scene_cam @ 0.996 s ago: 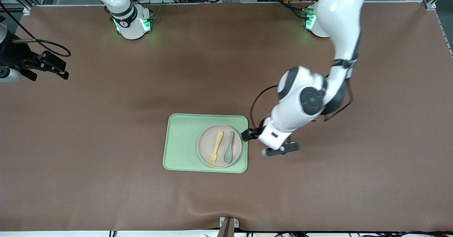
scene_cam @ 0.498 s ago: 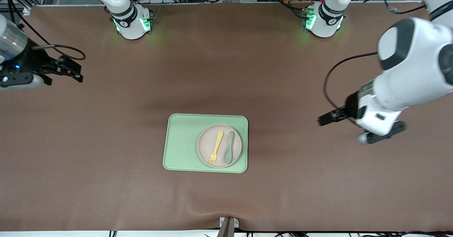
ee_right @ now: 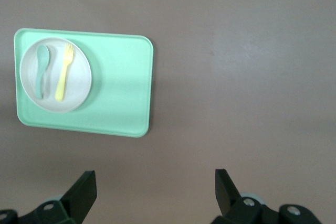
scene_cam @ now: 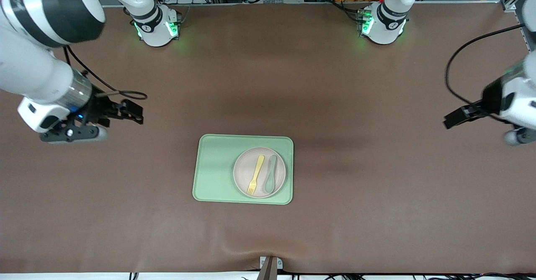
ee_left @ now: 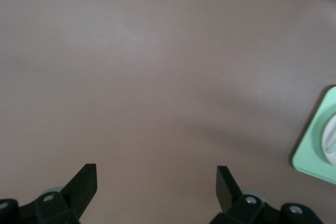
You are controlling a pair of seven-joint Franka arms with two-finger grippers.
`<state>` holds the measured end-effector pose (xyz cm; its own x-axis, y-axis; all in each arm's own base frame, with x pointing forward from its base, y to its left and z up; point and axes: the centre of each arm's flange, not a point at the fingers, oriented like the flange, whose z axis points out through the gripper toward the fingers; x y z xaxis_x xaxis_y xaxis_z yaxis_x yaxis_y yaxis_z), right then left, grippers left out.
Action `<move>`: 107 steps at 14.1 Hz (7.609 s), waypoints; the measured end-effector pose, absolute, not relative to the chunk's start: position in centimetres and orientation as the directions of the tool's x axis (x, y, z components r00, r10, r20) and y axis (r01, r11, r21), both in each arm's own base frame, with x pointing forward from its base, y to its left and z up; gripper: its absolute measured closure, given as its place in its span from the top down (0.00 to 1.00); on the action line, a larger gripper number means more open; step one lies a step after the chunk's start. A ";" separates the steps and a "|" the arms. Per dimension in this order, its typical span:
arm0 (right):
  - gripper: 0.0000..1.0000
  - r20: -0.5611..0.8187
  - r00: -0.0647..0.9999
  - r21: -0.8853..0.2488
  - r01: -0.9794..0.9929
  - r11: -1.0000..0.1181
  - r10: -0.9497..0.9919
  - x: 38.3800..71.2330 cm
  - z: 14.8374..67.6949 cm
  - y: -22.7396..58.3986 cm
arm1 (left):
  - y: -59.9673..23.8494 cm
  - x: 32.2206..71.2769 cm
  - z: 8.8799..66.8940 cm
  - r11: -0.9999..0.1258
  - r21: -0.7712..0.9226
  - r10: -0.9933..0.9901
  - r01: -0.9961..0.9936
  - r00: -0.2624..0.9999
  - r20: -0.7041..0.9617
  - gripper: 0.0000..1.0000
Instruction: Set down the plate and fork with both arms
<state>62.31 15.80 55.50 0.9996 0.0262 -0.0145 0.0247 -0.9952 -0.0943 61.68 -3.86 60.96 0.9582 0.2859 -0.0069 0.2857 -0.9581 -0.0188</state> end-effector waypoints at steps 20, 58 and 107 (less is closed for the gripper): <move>0.93 0.041 0.975 -0.075 -0.217 -0.973 -0.220 65.9 26.3 42.0 | -0.7 57.4 64.0 -0.978 -0.011 0.208 0.208 0.978 -0.030 1.00; 0.18 0.053 0.941 -0.067 -0.331 -0.941 -0.334 65.1 19.8 45.6 | -1.2 54.3 62.7 -0.982 -0.003 0.189 0.189 0.981 -0.034 1.00; 1.00 -0.032 0.965 -0.139 -0.263 -0.955 -0.261 71.4 43.4 18.0 | -2.1 54.6 61.6 -0.985 -0.007 0.175 0.175 0.983 -0.050 1.00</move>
<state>71.37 17.96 43.36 0.9649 -0.2608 -0.0321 -0.2627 -0.9548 -0.1394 54.62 -2.06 61.60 0.9833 0.1749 -0.0501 0.1748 -0.9846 -0.0072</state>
